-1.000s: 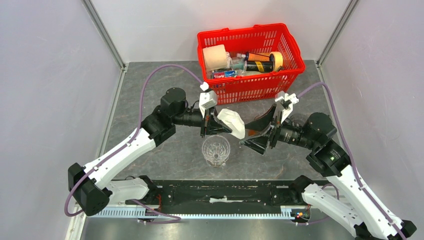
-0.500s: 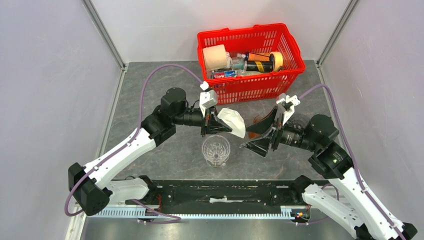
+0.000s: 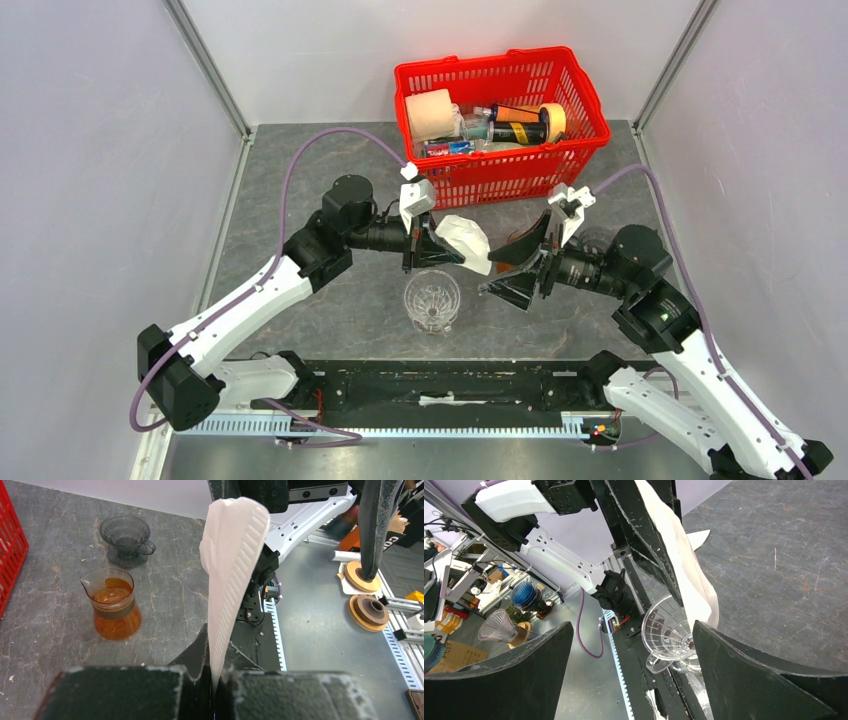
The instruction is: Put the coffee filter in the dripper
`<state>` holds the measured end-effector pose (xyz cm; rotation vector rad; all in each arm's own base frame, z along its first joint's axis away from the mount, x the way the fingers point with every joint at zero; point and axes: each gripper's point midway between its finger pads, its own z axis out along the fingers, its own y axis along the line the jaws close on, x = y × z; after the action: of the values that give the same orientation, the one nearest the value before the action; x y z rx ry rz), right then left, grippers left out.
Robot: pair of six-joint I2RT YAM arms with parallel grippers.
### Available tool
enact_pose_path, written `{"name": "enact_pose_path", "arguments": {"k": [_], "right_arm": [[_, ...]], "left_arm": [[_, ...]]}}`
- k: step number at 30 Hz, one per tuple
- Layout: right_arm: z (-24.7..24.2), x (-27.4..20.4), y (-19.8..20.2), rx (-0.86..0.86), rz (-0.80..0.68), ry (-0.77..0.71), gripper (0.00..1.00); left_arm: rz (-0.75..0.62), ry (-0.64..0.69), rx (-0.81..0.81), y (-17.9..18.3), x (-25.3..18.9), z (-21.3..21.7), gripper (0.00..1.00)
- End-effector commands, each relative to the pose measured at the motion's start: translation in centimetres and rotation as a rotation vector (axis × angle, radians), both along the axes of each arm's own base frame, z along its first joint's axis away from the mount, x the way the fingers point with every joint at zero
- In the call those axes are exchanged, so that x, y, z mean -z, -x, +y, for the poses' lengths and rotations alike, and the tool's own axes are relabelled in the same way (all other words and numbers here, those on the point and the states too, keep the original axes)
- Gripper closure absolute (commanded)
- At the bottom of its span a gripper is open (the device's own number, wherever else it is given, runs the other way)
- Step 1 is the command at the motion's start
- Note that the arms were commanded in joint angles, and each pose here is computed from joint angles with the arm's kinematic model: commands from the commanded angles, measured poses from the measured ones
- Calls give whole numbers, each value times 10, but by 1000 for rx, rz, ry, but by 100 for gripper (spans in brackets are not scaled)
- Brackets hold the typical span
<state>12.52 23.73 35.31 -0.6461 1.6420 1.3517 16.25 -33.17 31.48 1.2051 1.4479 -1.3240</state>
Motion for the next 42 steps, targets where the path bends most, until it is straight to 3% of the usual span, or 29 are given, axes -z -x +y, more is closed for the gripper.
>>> {"name": "enact_pose_path", "arguments": {"k": [1,10,13,16,21,29,42], "right_arm": [[9,-18,-4,-30,-45,-60,3],[9,-24,-17,30,-63,-88,3],[-6,-18,-25,139,-61,-34,3],[-32,-9,-35,302,-74,42,3],[-60,16,-33,403,-95,145,3],[-29,18,11,70,-242,73,3],[-3,16,-9,12,-250,25,3]], "left_arm": [[-17,53,28,1,-21,-5,98],[-7,58,39,5,-22,-4,98],[-33,62,70,12,-20,0,98],[-104,66,195,34,-15,8,98],[-284,88,434,74,-10,31,98],[-352,59,486,74,-7,33,98],[-316,48,506,64,-6,23,98]]}}
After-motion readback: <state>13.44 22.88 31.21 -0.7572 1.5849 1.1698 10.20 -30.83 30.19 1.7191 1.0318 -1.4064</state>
